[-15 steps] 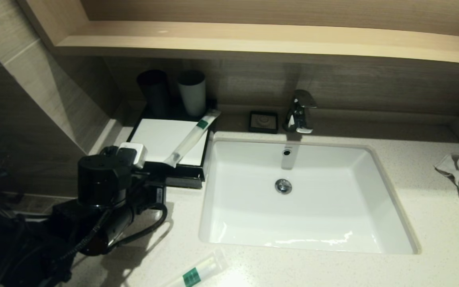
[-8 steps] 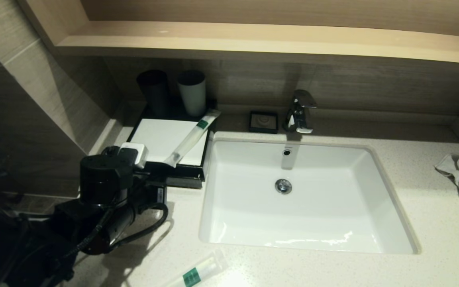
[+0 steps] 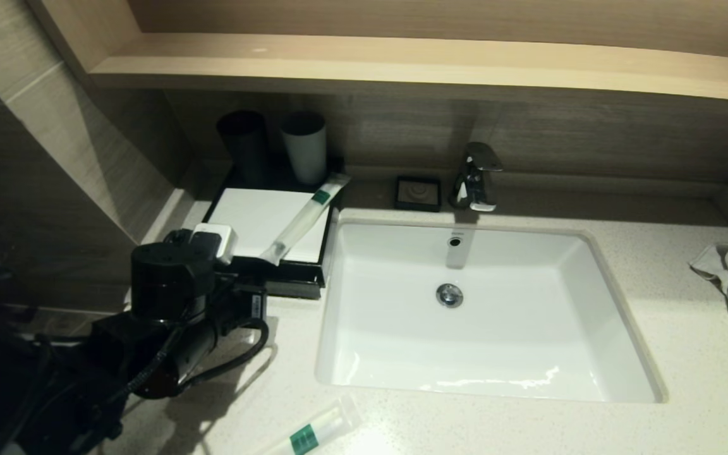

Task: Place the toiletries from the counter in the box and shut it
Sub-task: Open the drawer

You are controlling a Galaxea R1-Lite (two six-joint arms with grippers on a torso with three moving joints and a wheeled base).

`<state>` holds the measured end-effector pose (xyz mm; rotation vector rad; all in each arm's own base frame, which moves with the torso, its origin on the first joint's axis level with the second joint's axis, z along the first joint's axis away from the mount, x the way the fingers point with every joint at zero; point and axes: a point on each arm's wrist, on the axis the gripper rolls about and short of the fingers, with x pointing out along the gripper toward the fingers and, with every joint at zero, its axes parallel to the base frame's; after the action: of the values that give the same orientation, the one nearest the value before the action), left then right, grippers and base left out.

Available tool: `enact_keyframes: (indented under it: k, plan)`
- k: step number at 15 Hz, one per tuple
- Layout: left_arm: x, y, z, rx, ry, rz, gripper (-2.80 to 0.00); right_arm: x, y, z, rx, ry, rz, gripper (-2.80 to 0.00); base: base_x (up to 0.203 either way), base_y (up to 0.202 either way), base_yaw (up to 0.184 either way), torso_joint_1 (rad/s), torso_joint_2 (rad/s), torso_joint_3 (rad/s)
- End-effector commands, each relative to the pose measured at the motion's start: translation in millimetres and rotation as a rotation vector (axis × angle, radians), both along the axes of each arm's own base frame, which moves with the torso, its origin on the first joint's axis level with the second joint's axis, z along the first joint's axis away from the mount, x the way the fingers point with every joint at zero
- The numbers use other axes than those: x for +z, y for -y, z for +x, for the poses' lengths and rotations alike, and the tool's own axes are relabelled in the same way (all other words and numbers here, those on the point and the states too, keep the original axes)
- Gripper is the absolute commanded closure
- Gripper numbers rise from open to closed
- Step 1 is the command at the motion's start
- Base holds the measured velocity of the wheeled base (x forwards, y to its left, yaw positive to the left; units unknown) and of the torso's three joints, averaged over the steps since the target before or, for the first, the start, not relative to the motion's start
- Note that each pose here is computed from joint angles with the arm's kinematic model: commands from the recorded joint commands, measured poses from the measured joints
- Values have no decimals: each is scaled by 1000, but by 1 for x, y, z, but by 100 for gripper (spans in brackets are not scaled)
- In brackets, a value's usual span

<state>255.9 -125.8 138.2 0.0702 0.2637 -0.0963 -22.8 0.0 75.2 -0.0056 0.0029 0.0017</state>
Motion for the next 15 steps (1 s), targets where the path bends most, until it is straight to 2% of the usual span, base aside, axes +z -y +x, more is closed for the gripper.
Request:
enact_keyframes:
  k: [1, 15]
  plan:
    - [-1, 1, 2, 3, 1, -1, 0, 0, 0, 0, 0, 0, -1, 0, 0, 0, 0, 0, 0, 0]
    - [-1, 3, 12, 13, 31, -16, 0, 0, 0, 0, 0, 0, -1, 0, 0, 0, 0, 0, 0, 0]
